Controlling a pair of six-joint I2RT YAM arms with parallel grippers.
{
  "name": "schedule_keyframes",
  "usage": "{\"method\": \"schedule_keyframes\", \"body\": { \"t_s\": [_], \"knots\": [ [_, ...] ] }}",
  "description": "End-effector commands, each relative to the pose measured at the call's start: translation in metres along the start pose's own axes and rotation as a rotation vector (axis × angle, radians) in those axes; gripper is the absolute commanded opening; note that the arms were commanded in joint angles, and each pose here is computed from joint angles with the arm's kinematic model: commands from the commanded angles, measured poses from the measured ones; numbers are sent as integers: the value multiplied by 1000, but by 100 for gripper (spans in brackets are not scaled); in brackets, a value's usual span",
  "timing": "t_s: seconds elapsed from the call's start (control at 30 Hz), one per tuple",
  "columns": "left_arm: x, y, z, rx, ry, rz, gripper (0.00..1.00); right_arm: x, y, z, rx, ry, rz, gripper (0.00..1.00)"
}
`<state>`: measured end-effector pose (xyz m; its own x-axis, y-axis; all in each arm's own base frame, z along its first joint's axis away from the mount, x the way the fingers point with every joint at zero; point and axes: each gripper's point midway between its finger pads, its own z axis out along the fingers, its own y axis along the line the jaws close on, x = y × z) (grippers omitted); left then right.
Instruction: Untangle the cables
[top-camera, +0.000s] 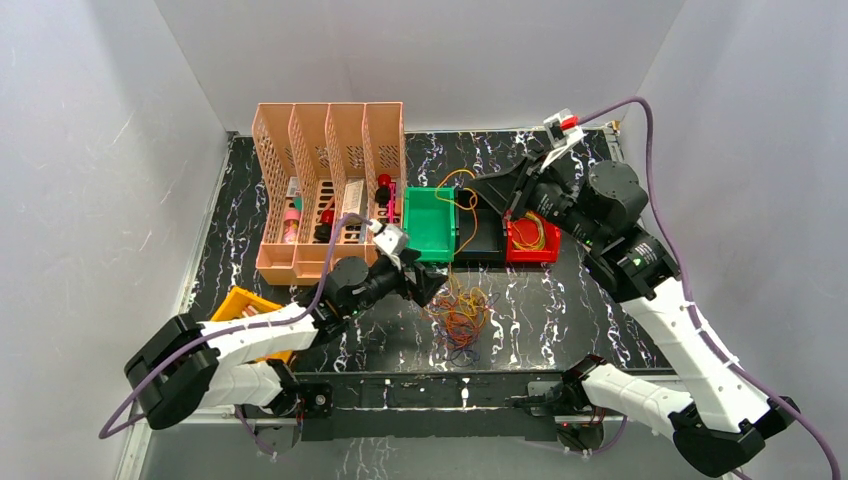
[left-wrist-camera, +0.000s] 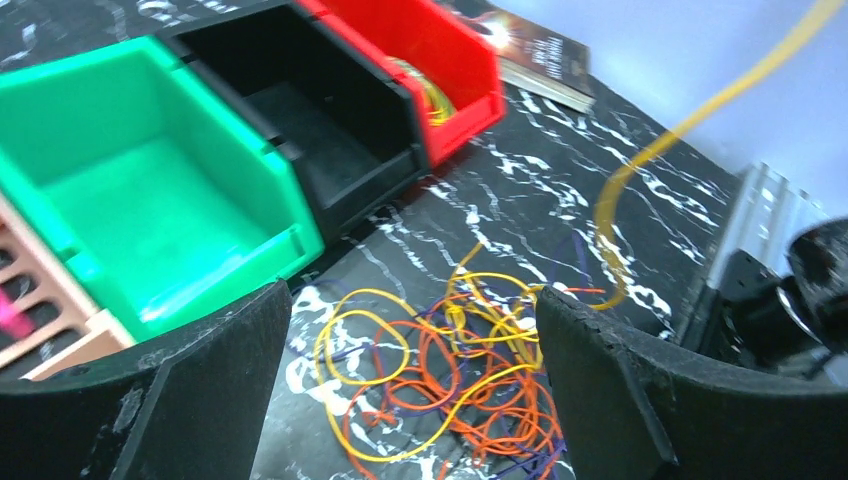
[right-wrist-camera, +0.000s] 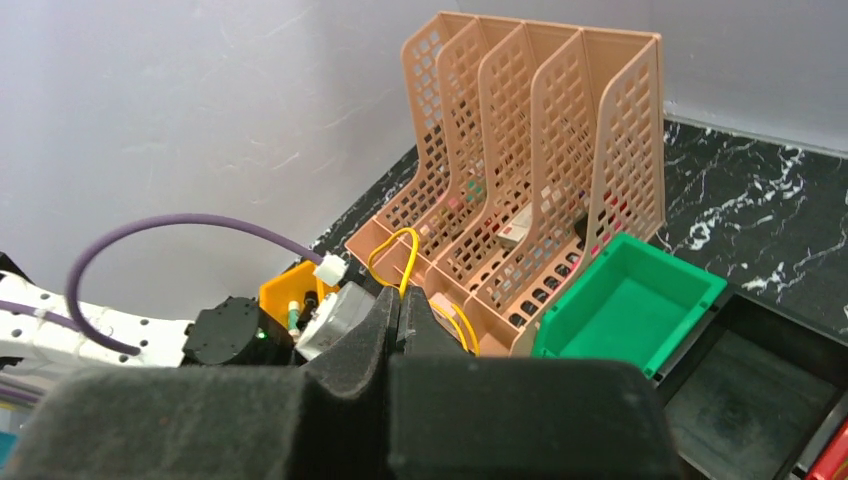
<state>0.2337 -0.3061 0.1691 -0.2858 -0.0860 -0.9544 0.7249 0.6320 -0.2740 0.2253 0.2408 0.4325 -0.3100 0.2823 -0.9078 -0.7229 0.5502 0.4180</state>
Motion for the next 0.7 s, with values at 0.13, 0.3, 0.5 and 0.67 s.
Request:
{"method": "schedule_keyframes", "body": {
  "t_s": [0.13, 0.3, 0.5, 0.67],
  "knots": [
    [-30, -72, 20, 292, -89, 98, 91, -1, -7, 2, 35, -34, 19, 0],
    [-20, -91, 35, 341, -79, 114, 91, 3, -9, 1, 43, -31, 33, 0],
    [-14, -97, 47, 362, -71, 97, 79, 4, -8, 1, 37, -27, 38, 0],
    [-6, -95, 41, 367, -58, 128, 78, 1, -11, -2, 58, -40, 31, 0]
  ]
}}
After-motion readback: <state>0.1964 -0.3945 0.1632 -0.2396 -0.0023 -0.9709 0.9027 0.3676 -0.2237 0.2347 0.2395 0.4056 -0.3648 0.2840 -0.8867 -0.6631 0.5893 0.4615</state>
